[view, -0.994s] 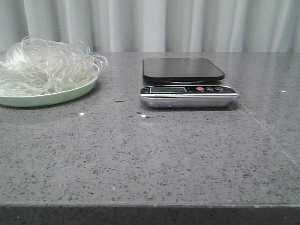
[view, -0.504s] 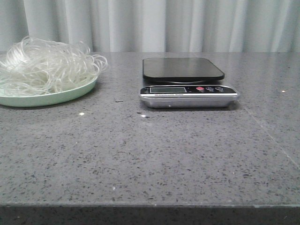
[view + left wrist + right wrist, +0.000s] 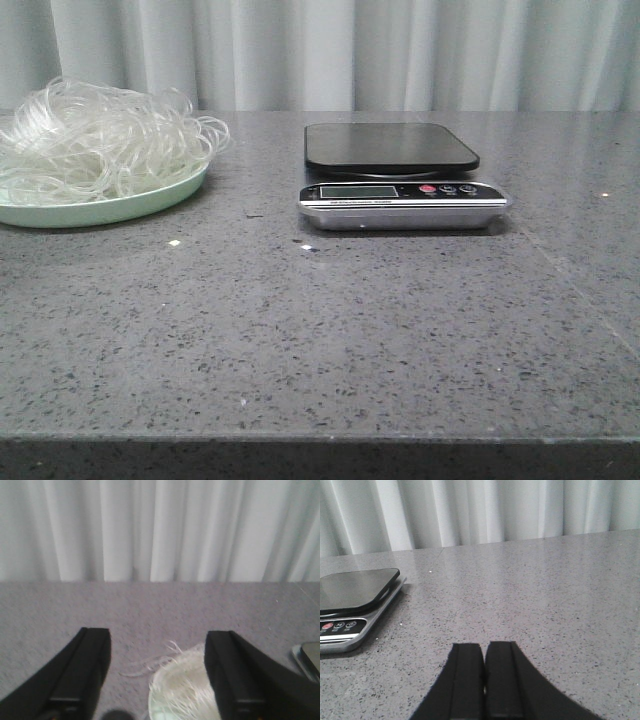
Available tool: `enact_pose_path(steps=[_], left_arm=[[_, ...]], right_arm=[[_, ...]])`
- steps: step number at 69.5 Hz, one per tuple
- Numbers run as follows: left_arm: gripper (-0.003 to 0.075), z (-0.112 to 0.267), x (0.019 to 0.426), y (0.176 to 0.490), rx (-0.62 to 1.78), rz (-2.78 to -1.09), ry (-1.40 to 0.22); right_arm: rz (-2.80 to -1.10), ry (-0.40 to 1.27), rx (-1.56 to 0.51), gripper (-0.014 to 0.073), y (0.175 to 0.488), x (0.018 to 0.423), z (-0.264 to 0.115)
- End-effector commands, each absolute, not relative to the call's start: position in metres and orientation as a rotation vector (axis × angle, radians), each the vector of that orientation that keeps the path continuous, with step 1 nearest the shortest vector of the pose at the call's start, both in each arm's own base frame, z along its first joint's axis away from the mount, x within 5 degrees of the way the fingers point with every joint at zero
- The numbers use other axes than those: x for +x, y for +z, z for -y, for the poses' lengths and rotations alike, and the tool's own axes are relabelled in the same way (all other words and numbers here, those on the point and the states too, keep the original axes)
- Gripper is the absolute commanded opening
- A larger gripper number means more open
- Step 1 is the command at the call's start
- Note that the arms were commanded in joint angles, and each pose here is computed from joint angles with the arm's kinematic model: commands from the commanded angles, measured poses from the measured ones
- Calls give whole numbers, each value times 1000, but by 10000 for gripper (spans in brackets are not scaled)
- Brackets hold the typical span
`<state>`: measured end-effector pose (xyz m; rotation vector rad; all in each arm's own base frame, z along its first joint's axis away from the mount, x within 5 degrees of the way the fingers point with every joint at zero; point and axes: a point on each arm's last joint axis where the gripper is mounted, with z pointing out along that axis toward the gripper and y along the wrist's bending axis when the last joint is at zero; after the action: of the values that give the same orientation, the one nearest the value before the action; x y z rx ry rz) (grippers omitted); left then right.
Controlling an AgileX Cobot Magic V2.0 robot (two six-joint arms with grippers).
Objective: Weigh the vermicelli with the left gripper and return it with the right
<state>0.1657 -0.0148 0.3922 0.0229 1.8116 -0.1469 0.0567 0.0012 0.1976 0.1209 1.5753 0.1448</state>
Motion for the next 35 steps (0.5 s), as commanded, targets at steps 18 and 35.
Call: enact_pose_path(steps=[18,35], left_arm=[[589,40,245,354,-154,-2198,-516],[589,50,292,326,-220,-2365,-626]], right_arm=[[-1462,140,125,151,209,55,0],[-1462,140,125,151,209,55,0]])
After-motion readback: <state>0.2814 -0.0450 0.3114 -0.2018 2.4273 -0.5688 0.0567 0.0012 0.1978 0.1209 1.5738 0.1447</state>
